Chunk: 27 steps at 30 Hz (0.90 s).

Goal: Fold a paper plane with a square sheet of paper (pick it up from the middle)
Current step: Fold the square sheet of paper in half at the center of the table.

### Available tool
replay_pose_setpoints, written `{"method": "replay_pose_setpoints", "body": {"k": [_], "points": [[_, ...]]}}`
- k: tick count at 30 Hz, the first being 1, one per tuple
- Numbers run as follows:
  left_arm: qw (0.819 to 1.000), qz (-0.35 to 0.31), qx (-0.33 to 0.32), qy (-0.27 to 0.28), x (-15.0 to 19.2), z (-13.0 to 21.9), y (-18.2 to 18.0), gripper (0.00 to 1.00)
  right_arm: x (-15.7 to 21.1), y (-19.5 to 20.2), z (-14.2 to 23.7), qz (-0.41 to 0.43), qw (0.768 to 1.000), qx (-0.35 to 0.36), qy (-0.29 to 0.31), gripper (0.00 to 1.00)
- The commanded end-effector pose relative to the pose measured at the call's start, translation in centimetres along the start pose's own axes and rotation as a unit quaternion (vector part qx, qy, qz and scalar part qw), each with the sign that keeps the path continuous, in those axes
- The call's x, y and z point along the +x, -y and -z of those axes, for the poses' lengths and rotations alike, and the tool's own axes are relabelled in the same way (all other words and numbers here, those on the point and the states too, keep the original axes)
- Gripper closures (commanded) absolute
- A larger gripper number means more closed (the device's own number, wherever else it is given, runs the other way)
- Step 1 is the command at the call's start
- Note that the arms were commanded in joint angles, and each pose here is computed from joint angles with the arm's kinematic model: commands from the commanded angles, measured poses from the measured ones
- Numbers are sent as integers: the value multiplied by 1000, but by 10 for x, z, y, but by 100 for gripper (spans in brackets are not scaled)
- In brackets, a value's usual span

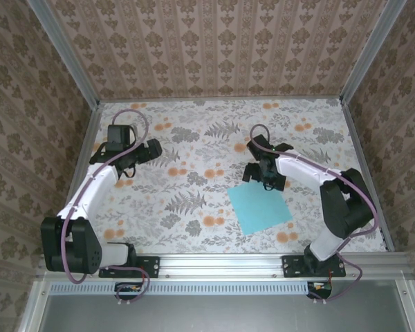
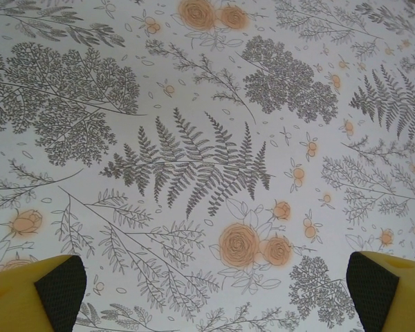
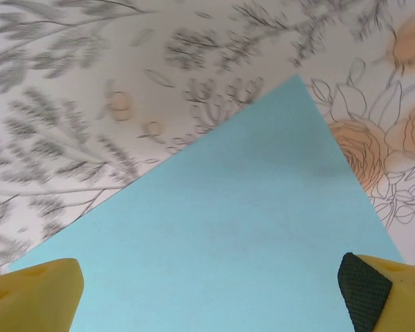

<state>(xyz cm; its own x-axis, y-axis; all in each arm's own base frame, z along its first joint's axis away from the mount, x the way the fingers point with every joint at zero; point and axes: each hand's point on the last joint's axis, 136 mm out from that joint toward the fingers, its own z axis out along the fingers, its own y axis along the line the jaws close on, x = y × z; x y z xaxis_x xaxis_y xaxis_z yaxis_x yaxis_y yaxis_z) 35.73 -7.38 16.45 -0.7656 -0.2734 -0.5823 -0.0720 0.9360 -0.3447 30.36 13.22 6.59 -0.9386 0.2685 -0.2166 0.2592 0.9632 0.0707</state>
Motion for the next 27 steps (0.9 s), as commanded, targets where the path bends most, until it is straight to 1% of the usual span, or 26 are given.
{"method": "replay_pose_setpoints", "body": {"k": [1,3,5,8,14,22,27], "points": [[1000,13,6,-16,8,-2,2,0,29,5,13,150,987,13,-48,0],[1000,11,8,-19,9,-3,2,0,43,12,15,188,979,32,-64,0],[1000,11,8,-21,10,-4,2,0,54,12,15,214,973,34,-78,0],[1000,9,8,-25,10,-5,3,0,63,13,8,228,968,40,-95,0],[1000,7,9,-29,10,-7,3,0,71,16,-12,232,962,60,-130,0],[999,5,6,-33,11,-9,2,0,76,16,-32,224,960,73,-151,0],[999,4,6,-33,10,-9,3,0,86,15,-49,216,958,68,-174,0]]}}
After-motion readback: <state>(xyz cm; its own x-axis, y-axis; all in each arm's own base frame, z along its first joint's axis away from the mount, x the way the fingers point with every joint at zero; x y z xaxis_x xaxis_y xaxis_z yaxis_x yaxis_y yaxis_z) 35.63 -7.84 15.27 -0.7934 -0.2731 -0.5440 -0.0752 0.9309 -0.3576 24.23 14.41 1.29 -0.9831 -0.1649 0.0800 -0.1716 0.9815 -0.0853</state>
